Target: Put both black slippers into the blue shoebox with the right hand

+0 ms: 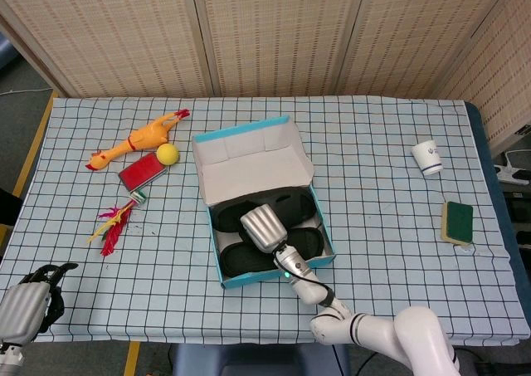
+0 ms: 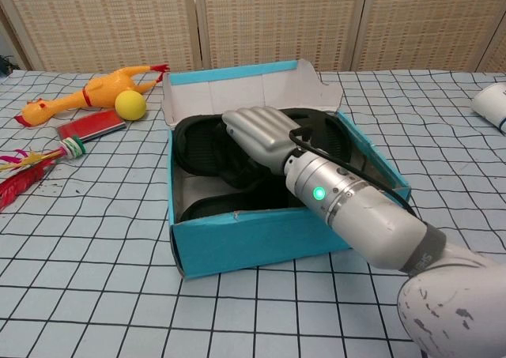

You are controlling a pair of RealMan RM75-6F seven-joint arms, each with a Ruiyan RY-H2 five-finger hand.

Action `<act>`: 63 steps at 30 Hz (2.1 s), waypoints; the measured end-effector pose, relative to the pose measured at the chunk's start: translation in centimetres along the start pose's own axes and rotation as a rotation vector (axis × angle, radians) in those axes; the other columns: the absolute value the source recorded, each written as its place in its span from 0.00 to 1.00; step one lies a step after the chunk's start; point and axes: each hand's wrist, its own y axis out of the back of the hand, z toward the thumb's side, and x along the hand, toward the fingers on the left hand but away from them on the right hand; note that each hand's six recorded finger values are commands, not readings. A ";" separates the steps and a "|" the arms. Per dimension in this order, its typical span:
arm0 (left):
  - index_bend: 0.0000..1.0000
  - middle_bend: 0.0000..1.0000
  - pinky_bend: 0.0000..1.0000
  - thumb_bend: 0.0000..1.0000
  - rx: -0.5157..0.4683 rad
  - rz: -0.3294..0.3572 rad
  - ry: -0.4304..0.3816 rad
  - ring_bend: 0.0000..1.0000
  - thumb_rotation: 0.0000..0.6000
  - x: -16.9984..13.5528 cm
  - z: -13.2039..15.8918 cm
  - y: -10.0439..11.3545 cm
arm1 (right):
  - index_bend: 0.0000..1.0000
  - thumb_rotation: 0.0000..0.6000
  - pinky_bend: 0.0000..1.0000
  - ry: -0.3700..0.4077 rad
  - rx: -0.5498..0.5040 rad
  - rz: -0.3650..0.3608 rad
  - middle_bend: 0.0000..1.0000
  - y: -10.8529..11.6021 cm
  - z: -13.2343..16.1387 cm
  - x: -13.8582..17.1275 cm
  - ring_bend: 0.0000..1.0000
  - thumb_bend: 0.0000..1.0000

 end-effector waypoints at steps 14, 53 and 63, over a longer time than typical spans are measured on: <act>0.22 0.20 0.31 0.43 -0.001 -0.004 -0.001 0.20 1.00 0.1 0.0 -0.1 | 0.76 1.00 0.80 0.014 -0.056 -0.018 0.69 0.8 0.2 1.0 0.57 0.48; 0.22 0.21 0.32 0.43 -0.002 -0.008 -0.003 0.20 1.00 0.2 0.0 -0.2 | 0.36 1.00 0.33 -0.022 -0.129 0.006 0.33 1.6 -1.9 2.2 0.18 0.45; 0.22 0.21 0.32 0.43 -0.002 -0.012 0.000 0.20 1.00 0.3 -0.1 -0.2 | 0.36 1.00 0.31 0.017 -0.175 -0.033 0.32 3.1 -1.2 2.9 0.16 0.45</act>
